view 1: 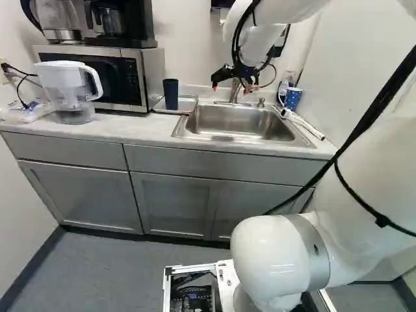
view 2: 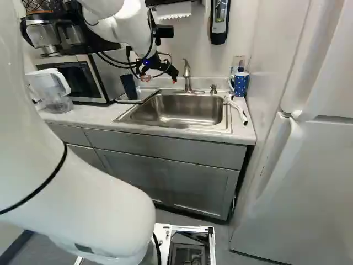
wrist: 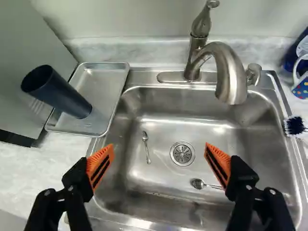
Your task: Rinse the cup and place it in the tray
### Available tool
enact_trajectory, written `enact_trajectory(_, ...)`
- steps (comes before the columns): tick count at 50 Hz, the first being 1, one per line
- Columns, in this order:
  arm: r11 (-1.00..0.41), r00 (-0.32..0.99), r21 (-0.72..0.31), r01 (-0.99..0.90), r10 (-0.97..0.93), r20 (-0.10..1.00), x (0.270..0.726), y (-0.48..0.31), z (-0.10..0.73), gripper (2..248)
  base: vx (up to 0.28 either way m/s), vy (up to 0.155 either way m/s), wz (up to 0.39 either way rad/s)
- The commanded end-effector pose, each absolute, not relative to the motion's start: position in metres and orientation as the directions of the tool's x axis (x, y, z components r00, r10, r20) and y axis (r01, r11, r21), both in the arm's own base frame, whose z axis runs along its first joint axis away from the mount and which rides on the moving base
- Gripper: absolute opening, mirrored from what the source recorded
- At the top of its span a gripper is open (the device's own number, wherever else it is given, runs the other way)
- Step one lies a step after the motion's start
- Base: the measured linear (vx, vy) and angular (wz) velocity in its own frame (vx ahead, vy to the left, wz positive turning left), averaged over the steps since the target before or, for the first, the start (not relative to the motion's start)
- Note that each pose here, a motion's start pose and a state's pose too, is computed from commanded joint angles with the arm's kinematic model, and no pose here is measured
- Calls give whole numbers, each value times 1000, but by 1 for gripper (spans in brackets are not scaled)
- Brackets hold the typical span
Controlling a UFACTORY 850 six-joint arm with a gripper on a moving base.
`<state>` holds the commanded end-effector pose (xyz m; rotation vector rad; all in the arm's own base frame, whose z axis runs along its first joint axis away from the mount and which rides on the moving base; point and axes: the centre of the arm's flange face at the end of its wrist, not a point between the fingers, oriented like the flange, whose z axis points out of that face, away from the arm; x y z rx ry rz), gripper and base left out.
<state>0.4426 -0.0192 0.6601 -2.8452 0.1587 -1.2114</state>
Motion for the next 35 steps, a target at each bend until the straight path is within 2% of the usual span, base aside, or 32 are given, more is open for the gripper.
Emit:
enact_trajectory(18,-988,677,-82,-131,-149,721,421,-42,659,247,0,0,0)
enact_trajectory(35,-987,676,-82,-137,-154,721,420,-44,659,247,0,0,0)
